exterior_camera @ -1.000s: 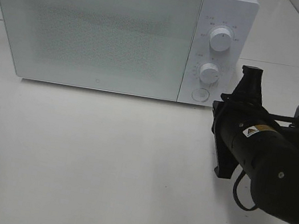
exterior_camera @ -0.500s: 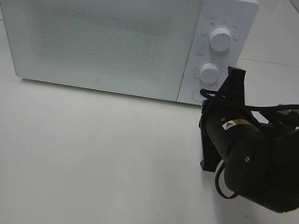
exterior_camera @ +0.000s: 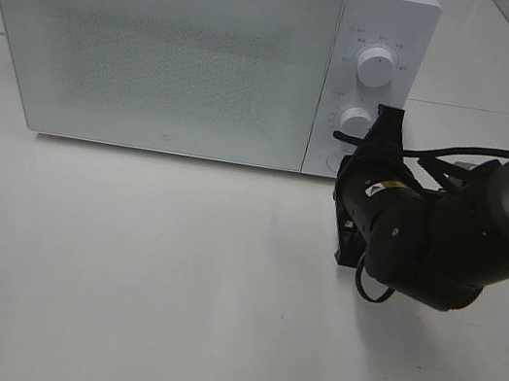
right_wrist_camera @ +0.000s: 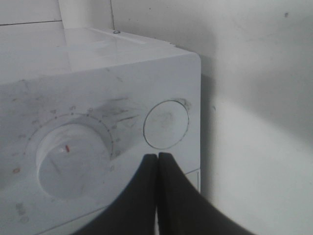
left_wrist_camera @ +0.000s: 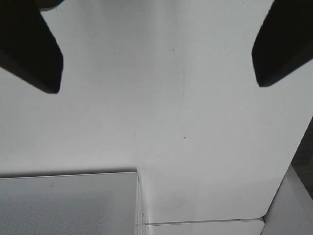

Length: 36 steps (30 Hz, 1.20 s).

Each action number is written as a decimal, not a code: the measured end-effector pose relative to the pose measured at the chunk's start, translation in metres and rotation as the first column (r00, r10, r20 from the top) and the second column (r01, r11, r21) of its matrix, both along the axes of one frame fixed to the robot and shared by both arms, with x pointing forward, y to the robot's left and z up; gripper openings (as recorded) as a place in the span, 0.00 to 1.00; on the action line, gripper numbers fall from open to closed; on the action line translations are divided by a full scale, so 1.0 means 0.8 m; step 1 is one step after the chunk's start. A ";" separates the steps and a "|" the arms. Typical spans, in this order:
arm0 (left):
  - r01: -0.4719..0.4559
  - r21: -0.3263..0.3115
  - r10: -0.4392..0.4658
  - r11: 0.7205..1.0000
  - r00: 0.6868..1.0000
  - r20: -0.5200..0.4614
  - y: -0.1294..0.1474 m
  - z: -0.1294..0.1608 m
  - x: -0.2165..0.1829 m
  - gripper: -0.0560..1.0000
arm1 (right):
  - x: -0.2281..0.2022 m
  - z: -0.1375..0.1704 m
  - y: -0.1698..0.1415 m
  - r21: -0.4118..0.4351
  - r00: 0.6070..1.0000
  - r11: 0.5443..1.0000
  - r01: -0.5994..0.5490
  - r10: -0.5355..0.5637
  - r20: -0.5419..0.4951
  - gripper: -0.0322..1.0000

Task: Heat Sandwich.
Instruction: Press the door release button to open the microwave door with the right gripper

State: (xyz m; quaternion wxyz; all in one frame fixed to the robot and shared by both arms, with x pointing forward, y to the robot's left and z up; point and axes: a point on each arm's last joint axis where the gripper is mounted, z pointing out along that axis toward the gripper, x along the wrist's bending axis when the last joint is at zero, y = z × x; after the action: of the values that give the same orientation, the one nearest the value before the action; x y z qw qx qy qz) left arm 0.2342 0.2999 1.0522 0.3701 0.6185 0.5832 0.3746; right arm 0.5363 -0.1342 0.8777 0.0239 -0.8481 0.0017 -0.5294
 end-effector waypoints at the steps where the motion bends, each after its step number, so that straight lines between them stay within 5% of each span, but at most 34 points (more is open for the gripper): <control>1: 0.000 0.000 0.000 1.000 1.000 0.000 0.000 0.000 0.000 0.98 | 0.005 -0.001 0.000 0.000 1.000 1.000 -0.002 0.002 -0.001 0.04; 36: 0.000 0.000 0.000 1.000 1.000 0.000 0.000 0.000 0.000 0.98 | 0.049 -0.030 0.004 -0.035 1.000 0.999 0.008 -0.008 0.005 0.04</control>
State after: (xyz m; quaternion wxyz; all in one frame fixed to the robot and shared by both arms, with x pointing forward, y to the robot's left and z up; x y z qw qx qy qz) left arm 0.2342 0.2999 1.0522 0.3701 0.6185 0.5832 0.3746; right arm 0.5758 -0.1312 0.8540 0.0070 -0.8470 -0.0040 -0.5315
